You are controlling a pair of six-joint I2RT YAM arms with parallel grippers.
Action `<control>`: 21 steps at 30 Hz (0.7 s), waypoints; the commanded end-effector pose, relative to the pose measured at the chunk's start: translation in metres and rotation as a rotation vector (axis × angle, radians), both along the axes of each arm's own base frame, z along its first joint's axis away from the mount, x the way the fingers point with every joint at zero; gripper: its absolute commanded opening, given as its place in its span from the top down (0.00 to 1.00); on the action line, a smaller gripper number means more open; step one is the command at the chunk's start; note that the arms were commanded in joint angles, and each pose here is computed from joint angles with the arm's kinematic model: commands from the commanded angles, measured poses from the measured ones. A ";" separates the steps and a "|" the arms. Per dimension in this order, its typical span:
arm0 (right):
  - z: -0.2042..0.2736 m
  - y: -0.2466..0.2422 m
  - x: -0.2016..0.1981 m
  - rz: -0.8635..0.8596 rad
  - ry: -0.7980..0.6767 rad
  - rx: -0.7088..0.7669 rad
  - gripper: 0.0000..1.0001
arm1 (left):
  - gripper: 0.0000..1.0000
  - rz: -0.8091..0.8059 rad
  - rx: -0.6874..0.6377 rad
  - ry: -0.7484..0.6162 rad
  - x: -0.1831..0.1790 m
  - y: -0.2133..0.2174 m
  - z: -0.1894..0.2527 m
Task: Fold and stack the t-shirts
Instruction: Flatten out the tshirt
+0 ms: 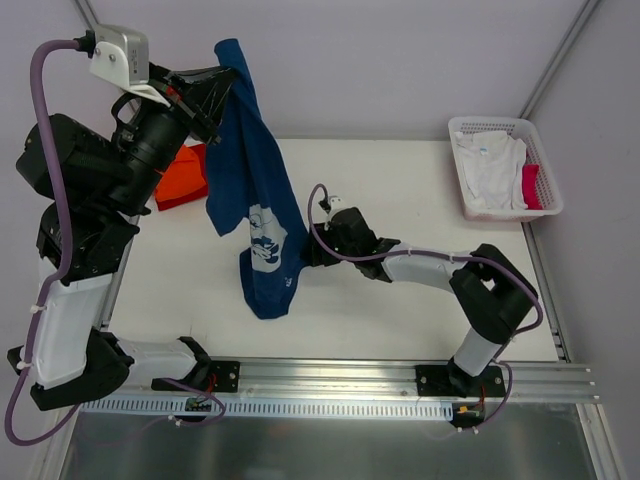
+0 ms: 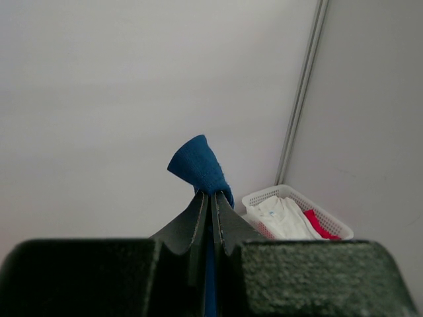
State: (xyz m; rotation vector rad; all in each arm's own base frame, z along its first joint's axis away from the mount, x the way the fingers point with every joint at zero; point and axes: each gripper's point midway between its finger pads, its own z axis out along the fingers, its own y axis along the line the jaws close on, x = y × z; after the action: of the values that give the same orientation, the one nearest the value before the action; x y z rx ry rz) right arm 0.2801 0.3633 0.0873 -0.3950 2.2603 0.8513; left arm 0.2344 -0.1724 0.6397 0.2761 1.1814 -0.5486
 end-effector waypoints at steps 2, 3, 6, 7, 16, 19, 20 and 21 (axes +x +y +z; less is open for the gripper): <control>0.024 0.029 0.015 0.004 -0.038 0.129 0.58 | 1.00 -0.009 -0.075 -0.092 -0.024 0.018 0.030; 0.023 0.033 0.016 0.008 -0.028 0.140 0.65 | 1.00 -0.009 -0.076 -0.091 -0.024 0.019 0.030; 0.021 0.039 0.016 0.018 -0.020 0.148 0.83 | 1.00 -0.002 -0.074 -0.088 -0.025 0.021 0.028; 0.023 0.040 0.017 0.019 -0.025 0.152 0.88 | 1.00 0.000 -0.075 -0.091 -0.026 0.023 0.029; 0.064 0.003 0.022 -0.028 -0.184 0.045 1.00 | 1.00 0.011 -0.065 -0.073 -0.025 0.025 0.019; 0.091 -0.016 0.027 -0.084 -0.259 0.029 1.00 | 1.00 0.011 -0.067 -0.070 -0.027 0.026 0.017; 0.098 -0.024 0.028 -0.100 -0.285 0.005 1.00 | 1.00 0.012 -0.065 -0.065 -0.026 0.026 0.015; 0.105 -0.029 0.028 -0.106 -0.303 -0.005 1.00 | 1.00 0.012 -0.066 -0.066 -0.028 0.028 0.015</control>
State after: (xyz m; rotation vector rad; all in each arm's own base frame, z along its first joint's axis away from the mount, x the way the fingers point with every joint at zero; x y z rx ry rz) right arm 0.2980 0.3520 0.1410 -0.3858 2.1181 0.7640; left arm 0.2201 -0.1588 0.6338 0.2731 1.1779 -0.5487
